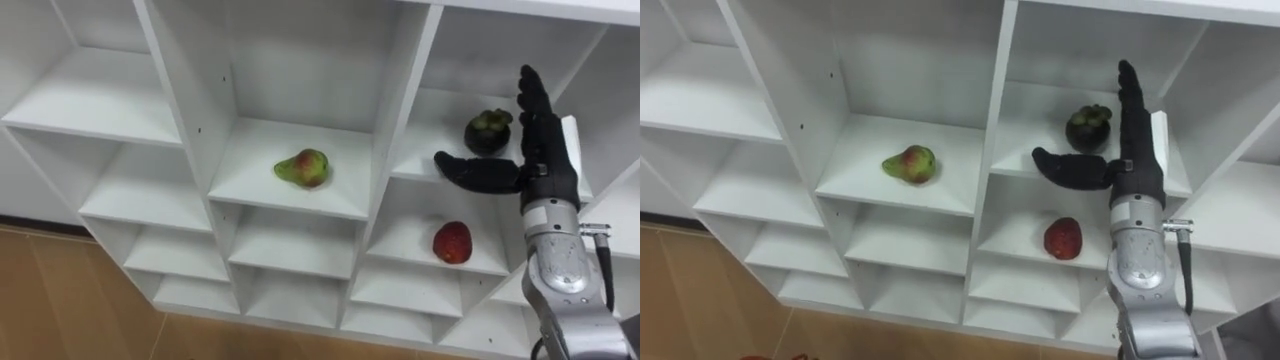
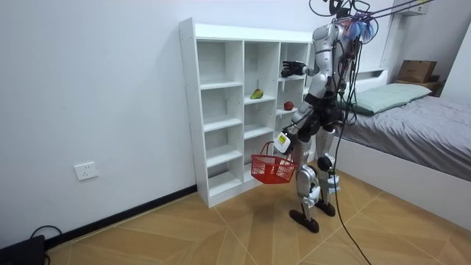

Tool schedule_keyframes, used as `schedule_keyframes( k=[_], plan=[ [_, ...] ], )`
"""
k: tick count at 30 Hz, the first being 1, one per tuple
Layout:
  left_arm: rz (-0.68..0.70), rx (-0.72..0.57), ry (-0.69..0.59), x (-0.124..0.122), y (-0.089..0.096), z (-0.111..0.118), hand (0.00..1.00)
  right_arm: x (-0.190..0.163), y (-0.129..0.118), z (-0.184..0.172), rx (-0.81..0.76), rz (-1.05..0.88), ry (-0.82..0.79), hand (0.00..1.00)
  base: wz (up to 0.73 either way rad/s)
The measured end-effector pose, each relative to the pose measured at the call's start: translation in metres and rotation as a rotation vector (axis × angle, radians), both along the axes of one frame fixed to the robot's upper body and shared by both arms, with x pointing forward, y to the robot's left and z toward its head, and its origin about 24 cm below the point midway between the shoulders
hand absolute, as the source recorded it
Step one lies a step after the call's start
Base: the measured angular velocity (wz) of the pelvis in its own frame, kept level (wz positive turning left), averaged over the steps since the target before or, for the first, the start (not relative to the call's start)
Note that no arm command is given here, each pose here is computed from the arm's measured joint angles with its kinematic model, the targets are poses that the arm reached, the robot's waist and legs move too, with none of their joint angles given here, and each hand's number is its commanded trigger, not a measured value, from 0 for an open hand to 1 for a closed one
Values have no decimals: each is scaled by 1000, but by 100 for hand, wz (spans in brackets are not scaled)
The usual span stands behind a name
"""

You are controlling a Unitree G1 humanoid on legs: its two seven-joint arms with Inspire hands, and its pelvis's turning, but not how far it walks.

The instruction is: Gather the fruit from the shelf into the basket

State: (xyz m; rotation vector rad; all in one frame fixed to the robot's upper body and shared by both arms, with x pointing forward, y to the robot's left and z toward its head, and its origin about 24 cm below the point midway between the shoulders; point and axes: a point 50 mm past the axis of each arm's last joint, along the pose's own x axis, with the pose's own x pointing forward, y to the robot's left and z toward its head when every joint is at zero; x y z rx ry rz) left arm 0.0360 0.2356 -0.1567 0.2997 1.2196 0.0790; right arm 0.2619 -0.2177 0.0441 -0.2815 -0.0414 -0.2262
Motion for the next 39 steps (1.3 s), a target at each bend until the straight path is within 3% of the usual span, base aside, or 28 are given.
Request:
schedule_keyframes(
  k=[32, 33, 35, 39],
  plan=[
    [13, 9, 46, -8, 3, -1, 100, 5, -20, -28, -37, -38, 148, 0, 4],
    [14, 10, 45, -8, 3, -1, 100, 5, -21, -30, -37, -41, 156, 21, 6],
    [15, 12, 45, -8, 4, -1, 100, 5, -21, -31, -37, -38, 164, 100, 3],
    [11, 12, 51, -9, 4, -1, 100, 5, -23, -35, -47, -44, 182, 100, 2]
  ],
)
